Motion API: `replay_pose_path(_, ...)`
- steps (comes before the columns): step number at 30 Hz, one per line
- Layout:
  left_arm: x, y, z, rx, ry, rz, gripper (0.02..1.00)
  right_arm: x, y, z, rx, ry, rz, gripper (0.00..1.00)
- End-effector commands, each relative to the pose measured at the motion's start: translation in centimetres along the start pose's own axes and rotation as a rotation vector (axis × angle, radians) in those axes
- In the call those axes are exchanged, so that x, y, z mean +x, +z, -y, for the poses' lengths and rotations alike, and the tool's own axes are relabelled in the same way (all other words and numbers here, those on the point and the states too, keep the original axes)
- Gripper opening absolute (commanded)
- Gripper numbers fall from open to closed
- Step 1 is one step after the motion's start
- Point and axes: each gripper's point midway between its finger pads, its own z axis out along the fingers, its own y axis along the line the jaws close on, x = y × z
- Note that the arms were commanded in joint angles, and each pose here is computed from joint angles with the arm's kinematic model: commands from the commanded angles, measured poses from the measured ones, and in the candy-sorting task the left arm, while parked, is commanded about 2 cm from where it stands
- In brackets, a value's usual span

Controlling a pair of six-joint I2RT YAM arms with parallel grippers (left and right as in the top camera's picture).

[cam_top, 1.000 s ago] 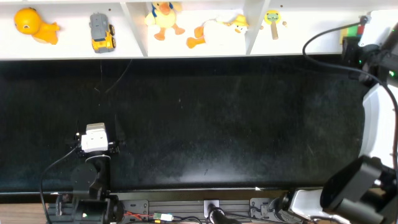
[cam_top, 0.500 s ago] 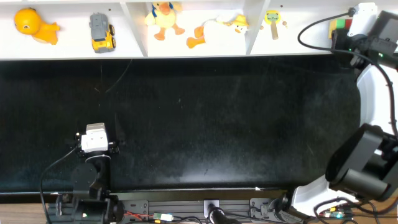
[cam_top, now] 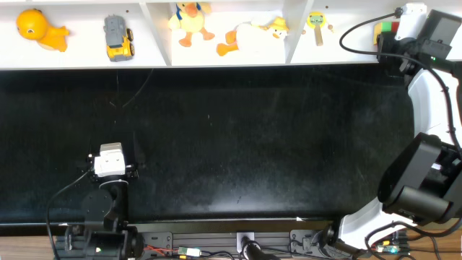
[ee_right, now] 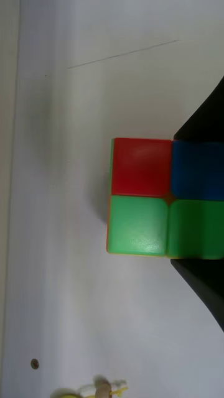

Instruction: Store Toys

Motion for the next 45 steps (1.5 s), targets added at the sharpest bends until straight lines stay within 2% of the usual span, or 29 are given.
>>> replay_pose_path(1,-0.1,0.0,0.3,0.016,0.014,0.008,0.998,-1.6,-0.1,0.5,0.025,-0.005,0.034,0.623)
replay_pose_path(5,-0.1,0.0,0.3,0.016,0.014,0.008,0.998,-2.0,-0.1,0.9,0.048,-0.010,0.048,0.704)
replay_pose_path(6,-0.1,0.0,0.3,0.016,0.014,0.008,0.998,-2.1,-0.1,1.0,0.058,-0.013,0.051,0.763)
replay_pose_path(8,-0.1,0.0,0.3,0.016,0.014,0.008,0.998,-2.3,-0.1,1.1,0.083,-0.018,0.052,0.950)
replay_pose_path(9,-0.1,0.0,0.3,0.016,0.014,0.008,0.996,-2.3,-0.1,1.0,0.088,-0.021,0.051,0.998)
replay_pose_path(18,-0.1,0.0,0.3,0.016,0.014,0.008,0.998,-2.4,-1.2,0.0,0.091,-0.010,0.085,0.996)
replay_pose_path(23,-0.1,0.0,0.3,0.016,0.014,0.008,0.998,-0.6,-2.9,-0.5,0.105,-0.012,0.112,0.996)
replay_pose_path(37,-0.1,0.0,0.3,0.016,0.014,0.008,0.998,3.5,-10.4,-2.0,0.172,0.010,0.172,0.998)
replay_pose_path(39,-0.1,0.0,0.3,0.016,0.014,0.008,0.998,4.2,-11.4,-2.3,0.183,0.047,0.183,0.993)
replay_pose_path(42,-0.1,0.0,0.3,0.016,0.014,0.008,0.996,5.1,-12.9,-3.2,0.199,0.085,0.210,0.993)
replay_pose_path(45,-0.1,0.0,0.3,0.016,0.014,0.008,0.998,5.7,-13.9,-5.0,0.191,0.068,0.251,0.996)
